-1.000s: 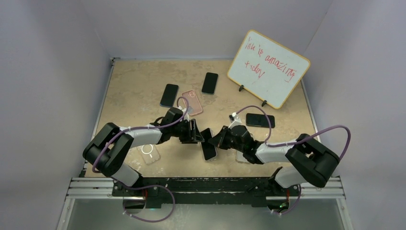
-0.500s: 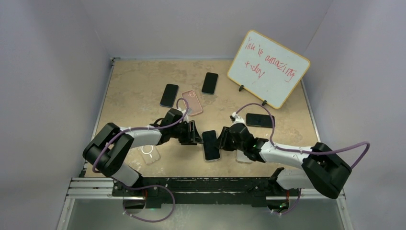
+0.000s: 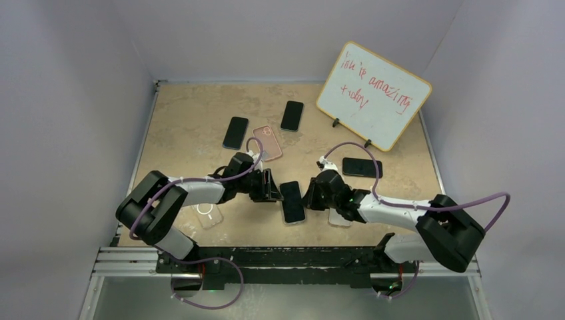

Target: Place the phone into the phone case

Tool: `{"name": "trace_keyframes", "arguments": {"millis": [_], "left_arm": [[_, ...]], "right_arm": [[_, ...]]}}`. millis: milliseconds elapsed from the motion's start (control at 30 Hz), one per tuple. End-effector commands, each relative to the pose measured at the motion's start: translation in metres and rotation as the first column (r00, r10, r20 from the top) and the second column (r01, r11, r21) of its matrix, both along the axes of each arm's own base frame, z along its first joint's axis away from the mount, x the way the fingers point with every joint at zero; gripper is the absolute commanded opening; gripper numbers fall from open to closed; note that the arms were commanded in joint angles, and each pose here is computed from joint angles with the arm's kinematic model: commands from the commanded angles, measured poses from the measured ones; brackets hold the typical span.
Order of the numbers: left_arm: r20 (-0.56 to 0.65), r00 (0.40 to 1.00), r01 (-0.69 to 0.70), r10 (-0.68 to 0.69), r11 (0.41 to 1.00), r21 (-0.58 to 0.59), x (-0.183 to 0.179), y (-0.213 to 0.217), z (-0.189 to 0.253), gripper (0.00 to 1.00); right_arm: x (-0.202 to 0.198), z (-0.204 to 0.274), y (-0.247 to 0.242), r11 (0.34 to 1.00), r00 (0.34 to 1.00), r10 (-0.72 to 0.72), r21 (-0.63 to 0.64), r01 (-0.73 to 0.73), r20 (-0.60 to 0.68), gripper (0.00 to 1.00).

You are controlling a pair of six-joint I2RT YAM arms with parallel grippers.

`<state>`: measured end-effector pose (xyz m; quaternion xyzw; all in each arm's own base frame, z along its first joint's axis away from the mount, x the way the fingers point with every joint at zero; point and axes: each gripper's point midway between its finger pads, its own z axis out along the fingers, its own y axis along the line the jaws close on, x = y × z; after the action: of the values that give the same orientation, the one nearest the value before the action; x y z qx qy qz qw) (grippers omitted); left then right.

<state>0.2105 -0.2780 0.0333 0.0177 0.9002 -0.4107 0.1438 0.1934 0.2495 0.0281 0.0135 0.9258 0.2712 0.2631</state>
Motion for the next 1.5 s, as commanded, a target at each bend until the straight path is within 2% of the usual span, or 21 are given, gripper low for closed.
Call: {"name": "trace_keyframes", "arguments": {"millis": [0, 133, 600, 667, 767, 900, 1167, 1367, 1467], "left_arm": [[0.025, 0.999, 0.029, -0.028, 0.998, -0.049, -0.002, -0.008, 0.003, 0.37], [0.009, 1.0, 0.024, -0.023, 0.999, -0.036, -0.004, -0.009, 0.001, 0.35], [-0.001, 0.999, 0.033, -0.033, 0.999, -0.017, -0.012, -0.009, -0.001, 0.28], [0.01, 1.0, 0.021, -0.021, 1.0, 0.011, -0.01, -0.005, 0.001, 0.28], [0.028, 1.0, 0.006, -0.008, 0.998, 0.056, -0.007, 0.003, 0.003, 0.31], [0.021, 1.0, 0.001, -0.002, 0.999, 0.047, -0.009, 0.003, 0.007, 0.35], [0.043, 0.999, 0.007, -0.009, 0.999, 0.049, -0.004, 0.001, 0.013, 0.4], [0.037, 0.999, -0.002, 0.0, 0.998, 0.055, -0.004, 0.005, 0.013, 0.4], [0.027, 1.0, 0.006, -0.007, 0.999, 0.049, -0.007, 0.006, 0.013, 0.43]], "right_arm": [[0.004, 0.008, 0.012, 0.999, 0.999, 0.033, 0.024, -0.034, 0.021, 0.1], [0.001, 0.01, 0.02, 0.996, 0.998, 0.066, 0.05, -0.067, 0.018, 0.0], [-0.008, -0.004, 0.031, 0.992, 0.996, 0.083, 0.095, -0.079, -0.037, 0.0], [-0.004, -0.008, 0.014, 0.999, 1.0, -0.003, 0.053, 0.004, -0.023, 0.08], [-0.003, 0.0, 0.001, 0.994, 0.998, -0.07, 0.081, 0.07, 0.001, 0.25], [-0.004, 0.014, 0.0, 0.994, 0.998, -0.052, 0.093, 0.049, 0.027, 0.45], [-0.011, 0.018, 0.003, 0.986, 0.999, -0.038, 0.163, 0.032, 0.033, 0.78], [-0.009, 0.022, 0.011, 0.983, 0.999, -0.026, 0.182, 0.019, 0.033, 0.94], [-0.008, 0.023, 0.012, 0.982, 0.999, -0.04, 0.186, 0.035, 0.018, 0.99]]}}
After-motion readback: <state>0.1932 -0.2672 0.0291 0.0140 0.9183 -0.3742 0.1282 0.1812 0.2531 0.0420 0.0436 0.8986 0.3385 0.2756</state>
